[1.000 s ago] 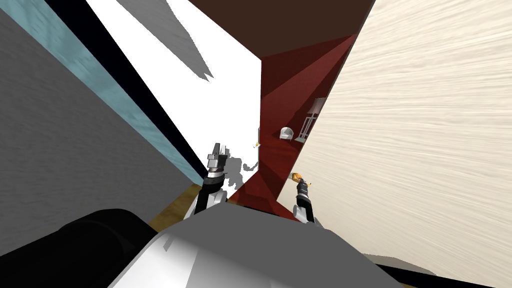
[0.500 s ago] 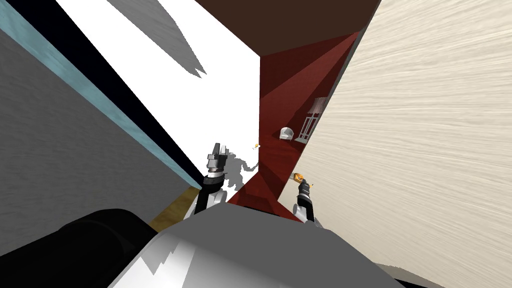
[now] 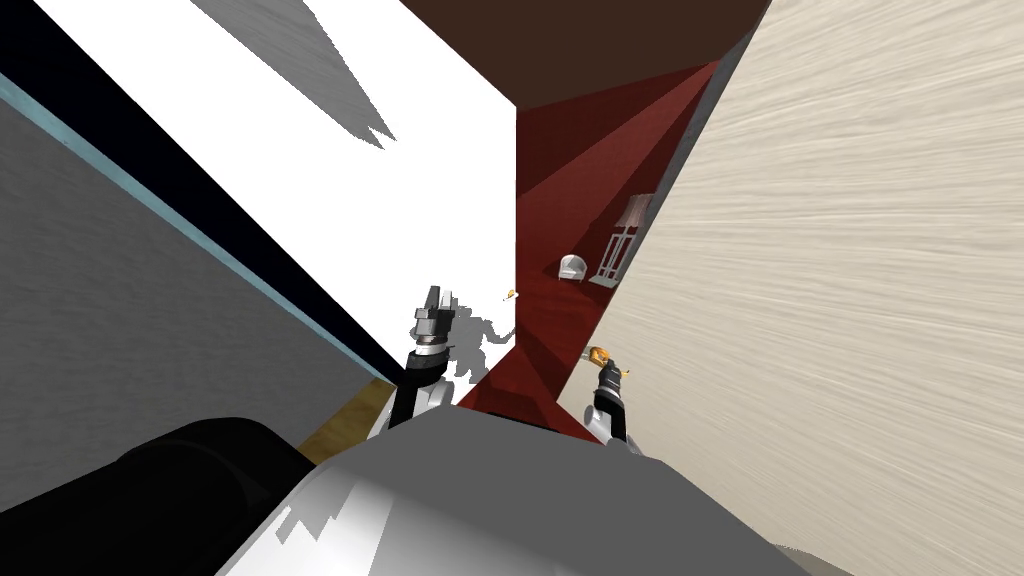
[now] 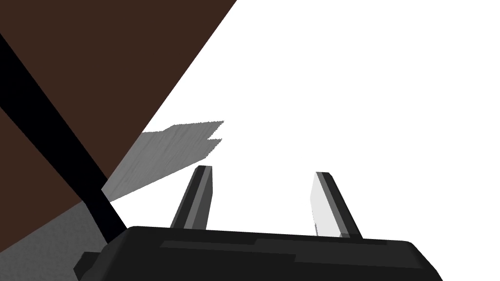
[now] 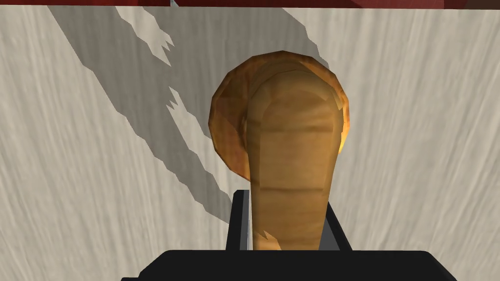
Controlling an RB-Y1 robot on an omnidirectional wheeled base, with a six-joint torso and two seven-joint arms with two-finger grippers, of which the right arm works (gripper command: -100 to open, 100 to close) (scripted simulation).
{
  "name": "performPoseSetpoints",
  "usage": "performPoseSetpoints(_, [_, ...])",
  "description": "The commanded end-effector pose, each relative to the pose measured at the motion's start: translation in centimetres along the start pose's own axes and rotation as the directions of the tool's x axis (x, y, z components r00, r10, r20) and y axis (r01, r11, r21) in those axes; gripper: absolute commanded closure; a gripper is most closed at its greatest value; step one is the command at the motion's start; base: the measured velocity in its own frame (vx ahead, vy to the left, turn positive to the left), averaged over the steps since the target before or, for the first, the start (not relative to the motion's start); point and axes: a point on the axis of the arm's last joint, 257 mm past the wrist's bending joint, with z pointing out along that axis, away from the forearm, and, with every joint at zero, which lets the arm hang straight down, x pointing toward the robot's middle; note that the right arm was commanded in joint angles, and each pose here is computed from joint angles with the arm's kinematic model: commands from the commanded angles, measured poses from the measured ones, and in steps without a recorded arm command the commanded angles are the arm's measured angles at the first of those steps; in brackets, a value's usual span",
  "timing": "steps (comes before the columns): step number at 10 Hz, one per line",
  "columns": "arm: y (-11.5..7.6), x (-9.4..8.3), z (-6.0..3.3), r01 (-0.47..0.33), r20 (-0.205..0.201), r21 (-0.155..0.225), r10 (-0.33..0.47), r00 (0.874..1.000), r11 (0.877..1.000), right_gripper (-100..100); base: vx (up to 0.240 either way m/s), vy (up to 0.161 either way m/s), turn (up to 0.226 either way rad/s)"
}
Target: Push the door open
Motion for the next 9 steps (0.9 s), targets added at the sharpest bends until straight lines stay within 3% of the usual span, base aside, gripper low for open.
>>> performPoseSetpoints(1, [0.6,-1.5,0.41,0.007,0.04,-0.017,-0.007,0.999,1.0,100,0.111,-0.025,0.001])
performPoseSetpoints(9, [-0.6,-3.0,-0.77,-0.009,0.162,0.021,0.005,0.987,1.0,100,0.146,-0.013,-0.019])
